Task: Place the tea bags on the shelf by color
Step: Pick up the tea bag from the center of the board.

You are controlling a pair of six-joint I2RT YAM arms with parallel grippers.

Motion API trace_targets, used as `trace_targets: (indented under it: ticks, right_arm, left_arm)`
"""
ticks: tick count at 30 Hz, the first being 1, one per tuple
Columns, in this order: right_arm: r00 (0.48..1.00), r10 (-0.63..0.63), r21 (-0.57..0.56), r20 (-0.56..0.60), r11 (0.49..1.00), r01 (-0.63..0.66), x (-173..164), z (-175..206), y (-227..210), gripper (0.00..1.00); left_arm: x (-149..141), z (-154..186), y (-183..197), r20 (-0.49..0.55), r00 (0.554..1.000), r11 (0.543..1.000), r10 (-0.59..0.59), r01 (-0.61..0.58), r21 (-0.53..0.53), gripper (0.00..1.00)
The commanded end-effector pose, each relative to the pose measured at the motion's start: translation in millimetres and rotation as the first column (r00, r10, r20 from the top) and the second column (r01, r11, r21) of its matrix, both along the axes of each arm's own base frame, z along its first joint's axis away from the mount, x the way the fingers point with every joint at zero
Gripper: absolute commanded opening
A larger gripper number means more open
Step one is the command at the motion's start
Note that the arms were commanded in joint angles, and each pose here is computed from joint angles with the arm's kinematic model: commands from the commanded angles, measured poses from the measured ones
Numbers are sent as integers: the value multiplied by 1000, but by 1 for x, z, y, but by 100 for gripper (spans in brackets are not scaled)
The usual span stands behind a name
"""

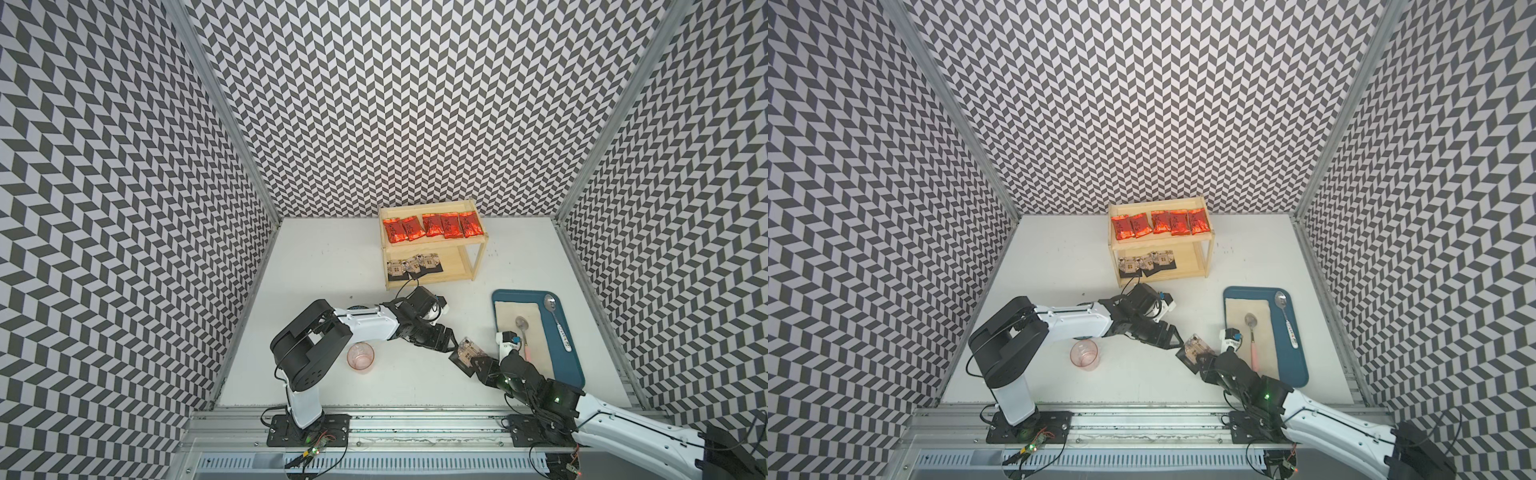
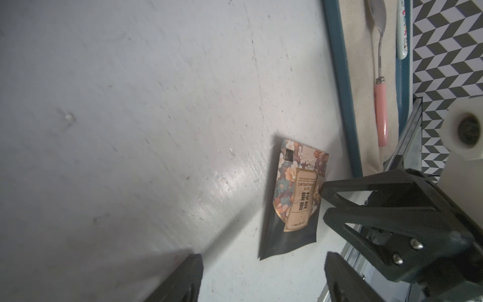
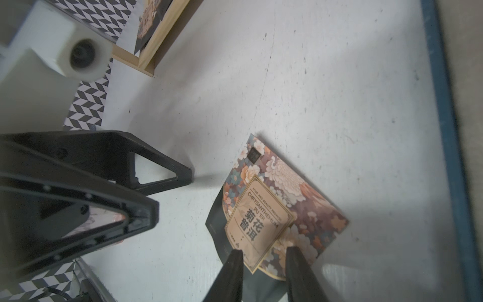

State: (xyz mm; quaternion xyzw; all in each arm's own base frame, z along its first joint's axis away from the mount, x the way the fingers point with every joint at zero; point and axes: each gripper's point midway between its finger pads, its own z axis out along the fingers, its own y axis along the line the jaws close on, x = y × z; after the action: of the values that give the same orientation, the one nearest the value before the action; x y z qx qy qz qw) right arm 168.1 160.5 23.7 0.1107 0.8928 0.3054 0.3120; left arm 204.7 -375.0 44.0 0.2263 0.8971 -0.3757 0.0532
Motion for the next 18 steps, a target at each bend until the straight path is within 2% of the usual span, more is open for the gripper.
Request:
trace_targets:
  ticks: [1, 6, 14, 18]
  right_arm:
    - [1000, -14, 29, 13, 1000, 13, 5, -2, 0, 32]
    - [999, -10, 27, 36, 1000, 9, 13, -2, -1, 32]
    - [997, 7, 5, 81, 1000, -7, 24, 3, 0, 30]
    - [996, 17, 7, 91, 1000, -17, 27, 4, 3, 28]
  left_arm:
    - [-1, -4, -11, -3, 1000, 999, -28, 28, -22, 71]
    - [0, -18, -11, -22, 999, 1000, -31, 31, -4, 57]
    - [2, -36, -13, -45, 999, 999, -21, 22, 24, 54]
    - [4, -41, -15, -56, 998, 999, -19, 20, 27, 48]
